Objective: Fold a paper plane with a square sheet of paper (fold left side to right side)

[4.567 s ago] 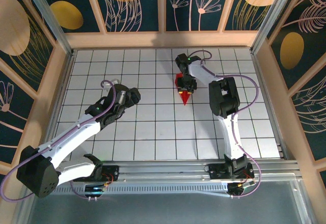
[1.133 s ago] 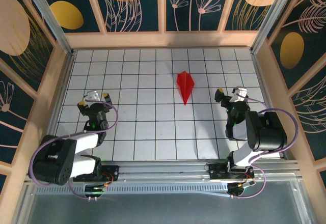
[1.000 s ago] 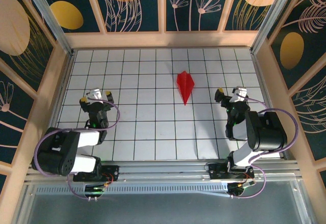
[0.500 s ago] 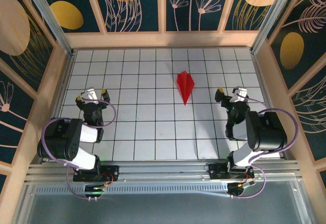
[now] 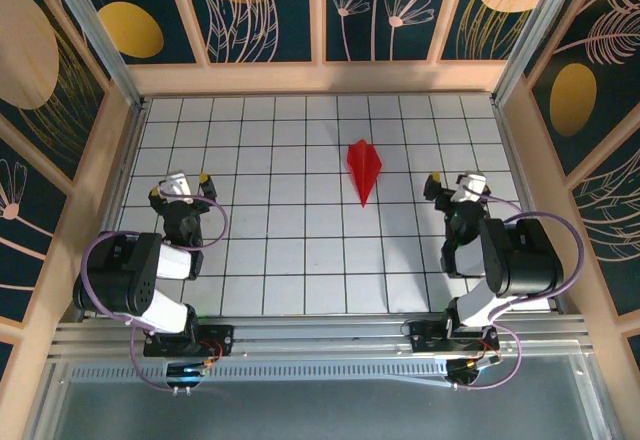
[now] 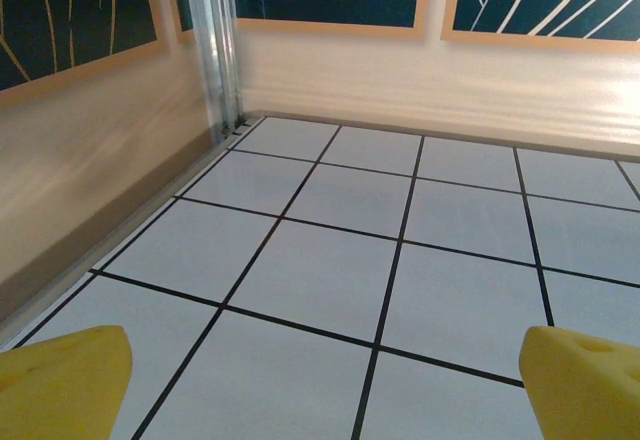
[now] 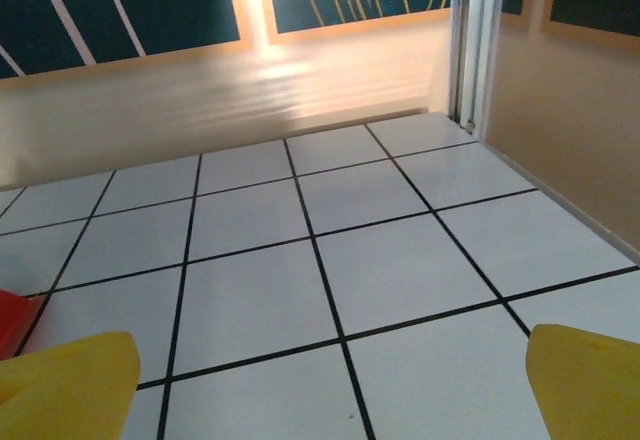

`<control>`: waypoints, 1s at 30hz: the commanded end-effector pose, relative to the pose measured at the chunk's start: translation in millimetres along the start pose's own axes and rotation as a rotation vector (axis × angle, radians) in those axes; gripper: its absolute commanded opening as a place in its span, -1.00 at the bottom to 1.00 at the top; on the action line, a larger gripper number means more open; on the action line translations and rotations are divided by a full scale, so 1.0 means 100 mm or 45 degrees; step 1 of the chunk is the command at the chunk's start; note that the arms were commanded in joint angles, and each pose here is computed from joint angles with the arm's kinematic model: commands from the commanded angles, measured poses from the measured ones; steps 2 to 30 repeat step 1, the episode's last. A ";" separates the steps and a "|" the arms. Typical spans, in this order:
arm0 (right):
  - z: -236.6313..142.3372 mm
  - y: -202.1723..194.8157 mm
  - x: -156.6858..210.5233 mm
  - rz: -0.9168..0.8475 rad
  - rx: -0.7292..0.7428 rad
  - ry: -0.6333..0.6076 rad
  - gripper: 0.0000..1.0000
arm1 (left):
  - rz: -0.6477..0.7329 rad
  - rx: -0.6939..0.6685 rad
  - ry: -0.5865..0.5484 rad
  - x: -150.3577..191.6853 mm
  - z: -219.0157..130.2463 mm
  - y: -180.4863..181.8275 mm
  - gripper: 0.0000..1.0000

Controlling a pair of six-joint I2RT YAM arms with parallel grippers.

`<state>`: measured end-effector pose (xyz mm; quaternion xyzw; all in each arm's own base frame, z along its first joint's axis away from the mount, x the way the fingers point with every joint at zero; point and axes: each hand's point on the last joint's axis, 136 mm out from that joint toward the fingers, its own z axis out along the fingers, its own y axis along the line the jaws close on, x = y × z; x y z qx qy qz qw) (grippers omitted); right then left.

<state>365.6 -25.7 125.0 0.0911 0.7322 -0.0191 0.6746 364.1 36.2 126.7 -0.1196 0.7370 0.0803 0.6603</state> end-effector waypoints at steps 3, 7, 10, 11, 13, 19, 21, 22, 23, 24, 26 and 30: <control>0.03 0.03 -0.06 0.022 -0.020 -0.019 0.98 | -0.042 0.019 -0.052 -0.12 0.03 -0.02 0.98; 0.03 0.03 -0.06 0.022 -0.020 -0.019 0.98 | -0.042 0.019 -0.052 -0.12 0.03 -0.02 0.98; 0.03 0.03 -0.06 0.022 -0.020 -0.019 0.98 | -0.042 0.019 -0.052 -0.12 0.03 -0.02 0.98; 0.03 0.03 -0.06 0.022 -0.020 -0.019 0.98 | -0.042 0.019 -0.052 -0.12 0.03 -0.02 0.98; 0.03 0.03 -0.06 0.022 -0.020 -0.019 0.98 | -0.042 0.019 -0.052 -0.12 0.03 -0.02 0.98; 0.03 0.03 -0.06 0.022 -0.020 -0.019 0.98 | -0.042 0.019 -0.052 -0.12 0.03 -0.02 0.98; 0.03 0.03 -0.06 0.022 -0.020 -0.019 0.98 | -0.042 0.019 -0.052 -0.12 0.03 -0.02 0.98; 0.03 0.03 -0.06 0.022 -0.020 -0.019 0.98 | -0.042 0.019 -0.052 -0.12 0.03 -0.02 0.98; 0.03 0.03 -0.06 0.022 -0.020 -0.019 0.98 | -0.042 0.019 -0.052 -0.12 0.03 -0.02 0.98; 0.03 0.03 -0.06 0.022 -0.020 -0.019 0.98 | -0.042 0.019 -0.052 -0.12 0.03 -0.02 0.98; 0.03 0.03 -0.06 0.022 -0.020 -0.019 0.98 | -0.042 0.019 -0.052 -0.12 0.03 -0.02 0.98; 0.03 0.03 -0.06 0.022 -0.020 -0.019 0.98 | -0.042 0.019 -0.052 -0.12 0.03 -0.02 0.98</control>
